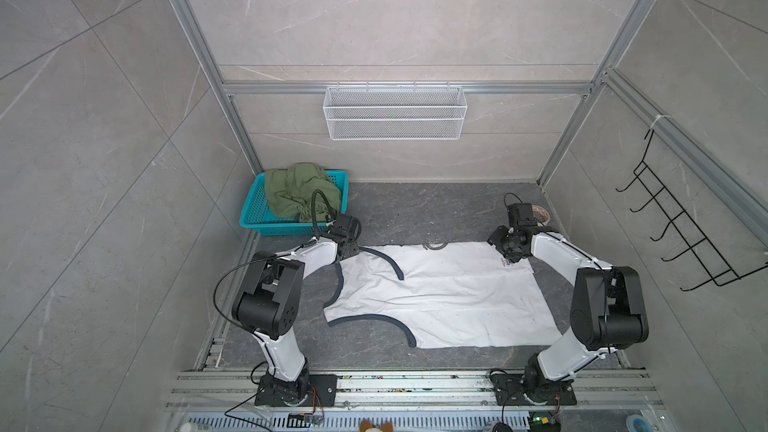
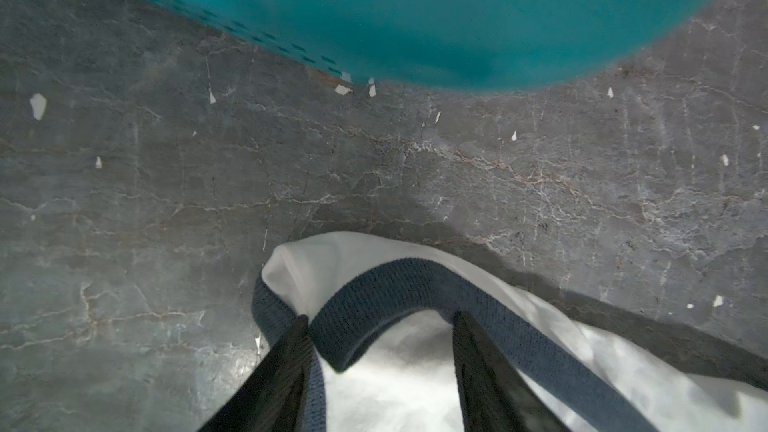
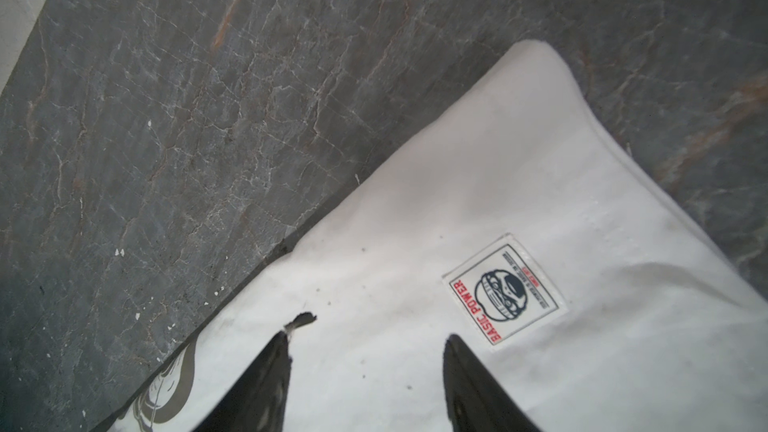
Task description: Fold and stack the tank tops
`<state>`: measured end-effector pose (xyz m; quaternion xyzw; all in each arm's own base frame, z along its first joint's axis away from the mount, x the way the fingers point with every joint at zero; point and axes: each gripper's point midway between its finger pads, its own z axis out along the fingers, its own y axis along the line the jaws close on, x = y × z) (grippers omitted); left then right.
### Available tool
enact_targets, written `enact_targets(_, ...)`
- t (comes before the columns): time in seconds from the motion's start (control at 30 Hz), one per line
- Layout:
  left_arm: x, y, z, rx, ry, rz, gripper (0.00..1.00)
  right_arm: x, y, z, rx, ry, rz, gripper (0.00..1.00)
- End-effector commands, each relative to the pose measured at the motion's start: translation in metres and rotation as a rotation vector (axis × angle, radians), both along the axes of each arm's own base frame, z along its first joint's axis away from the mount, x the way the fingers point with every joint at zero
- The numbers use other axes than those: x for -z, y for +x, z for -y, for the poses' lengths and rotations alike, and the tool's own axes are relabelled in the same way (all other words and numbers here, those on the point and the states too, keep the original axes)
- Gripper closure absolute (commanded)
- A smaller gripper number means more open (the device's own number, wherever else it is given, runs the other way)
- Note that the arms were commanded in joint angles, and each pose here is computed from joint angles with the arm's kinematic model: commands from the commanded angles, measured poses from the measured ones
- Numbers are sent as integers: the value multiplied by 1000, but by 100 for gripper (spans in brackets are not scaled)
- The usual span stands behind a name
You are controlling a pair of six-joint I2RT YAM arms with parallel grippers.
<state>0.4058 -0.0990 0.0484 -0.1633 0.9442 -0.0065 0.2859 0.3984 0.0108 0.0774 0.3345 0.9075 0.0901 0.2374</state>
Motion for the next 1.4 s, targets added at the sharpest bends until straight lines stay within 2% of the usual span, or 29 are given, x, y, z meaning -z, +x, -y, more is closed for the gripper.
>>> enact_targets(0.0,-12,16,-6,-12,31,61,53,6,-5,-2,-25,-6,-19,40)
enact_targets(0.27,-20,12,-10,-13,38,90,84,6,-5,-2,-23,-7,-26,40)
enact_targets(0.47,-24,-4,-17,-29,19,128,100,13,-11,8,23,-45,-70,40)
enact_targets(0.73,-14,-25,-38,-100,-2,160,100,37,-23,29,112,-29,-162,40)
enact_targets(0.97,5,-23,-52,-151,-42,126,100,59,-29,43,166,-9,-221,40)
enact_targets(1.1,8,-21,-56,-165,-41,120,97,64,-29,50,190,-3,-232,40)
enact_targets(1.27,10,-28,-67,-217,-9,93,79,64,-28,54,202,-2,-228,40)
enact_targets(1.37,-5,-36,-75,-257,-1,128,71,56,-27,55,199,-12,-206,40)
